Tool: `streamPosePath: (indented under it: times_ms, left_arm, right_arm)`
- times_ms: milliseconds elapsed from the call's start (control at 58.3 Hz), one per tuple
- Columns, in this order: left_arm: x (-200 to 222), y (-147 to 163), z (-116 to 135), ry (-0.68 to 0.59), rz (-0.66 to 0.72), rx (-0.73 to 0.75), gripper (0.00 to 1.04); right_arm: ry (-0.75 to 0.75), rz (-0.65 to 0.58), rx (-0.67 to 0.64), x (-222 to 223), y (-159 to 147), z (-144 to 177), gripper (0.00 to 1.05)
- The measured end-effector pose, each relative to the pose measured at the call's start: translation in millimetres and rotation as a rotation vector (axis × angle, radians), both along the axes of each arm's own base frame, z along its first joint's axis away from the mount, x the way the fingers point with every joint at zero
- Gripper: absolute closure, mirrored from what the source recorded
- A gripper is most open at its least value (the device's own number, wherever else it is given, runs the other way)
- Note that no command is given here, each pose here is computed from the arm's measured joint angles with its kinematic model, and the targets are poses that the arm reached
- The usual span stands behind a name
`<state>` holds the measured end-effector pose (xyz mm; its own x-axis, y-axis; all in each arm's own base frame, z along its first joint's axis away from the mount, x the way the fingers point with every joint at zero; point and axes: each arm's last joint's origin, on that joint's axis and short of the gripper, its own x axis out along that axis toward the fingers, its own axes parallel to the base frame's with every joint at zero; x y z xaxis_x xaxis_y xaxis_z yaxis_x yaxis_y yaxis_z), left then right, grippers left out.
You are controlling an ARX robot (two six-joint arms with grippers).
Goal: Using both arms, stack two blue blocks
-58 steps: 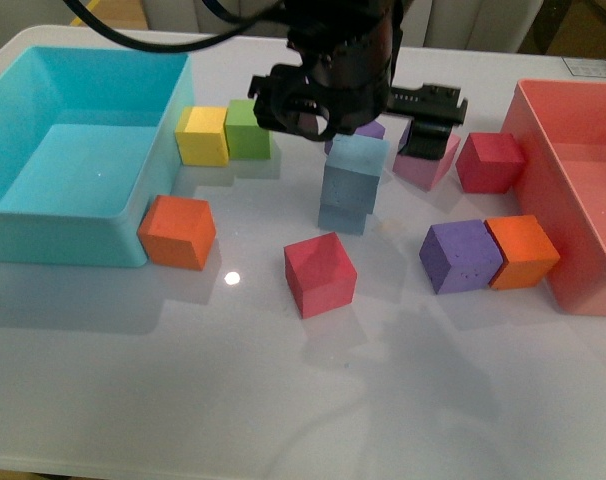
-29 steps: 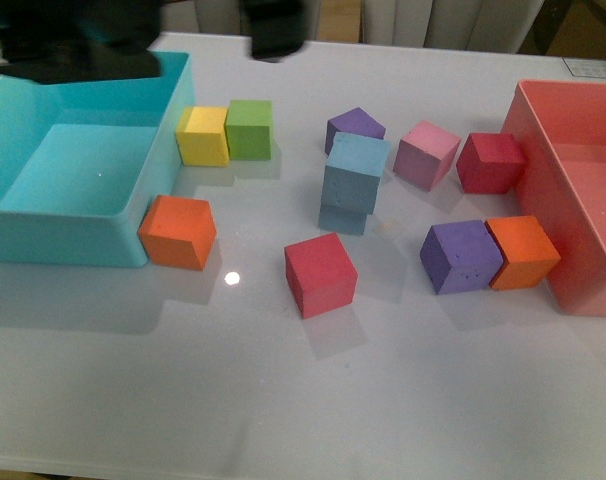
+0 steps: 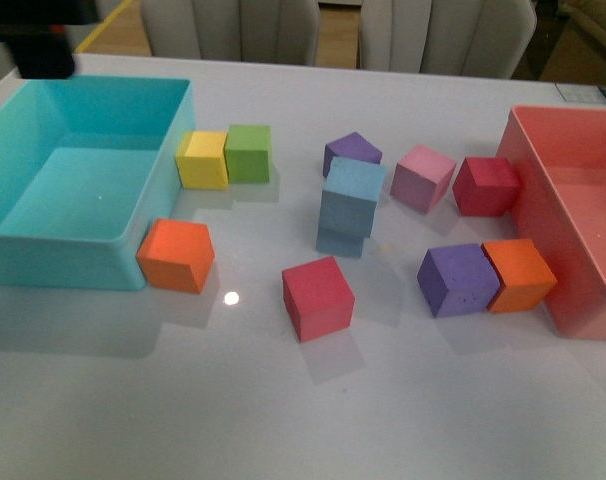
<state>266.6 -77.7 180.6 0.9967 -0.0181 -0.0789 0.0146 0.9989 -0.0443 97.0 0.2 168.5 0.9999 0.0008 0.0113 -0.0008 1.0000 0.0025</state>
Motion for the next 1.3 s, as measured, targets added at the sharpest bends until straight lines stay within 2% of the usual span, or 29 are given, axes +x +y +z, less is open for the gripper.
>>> streamPosePath:
  times_ms: [103,240,309,634,789,874,1303]
  left_arm:
    - [-20,19,8,-0.09,0.018,0.005,0.66]
    - [-46,36,-2,-0.069,0.009,0.026,0.93]
    - [-56,42,-4,-0.068,0.005,0.027,1.03]
    - [-94,62,-20,-0.059,0.012,0.035,1.03]
    - [-107,70,-17,-0.068,-0.013,0.033,1.03]
    - [-113,77,-17,-0.065,0.016,0.034,1.03]
    - [-136,77,-11,-0.087,0.012,0.034,1.03]
  right_arm:
    - [0.0,0.001,0.0,0,0,0,0.09]
    - [0.0,0.001,0.0,0,0,0,0.09]
    - [0.0,0.0,0.0,0,0,0,0.09]
    - [0.0,0.0,0.0,0,0,0,0.09]
    - [0.0,0.0,0.0,0,0,0,0.09]
    - [0.0,0.0,0.0,0,0,0,0.09]
    - [0.0,0.0,0.0,0,0,0,0.09]
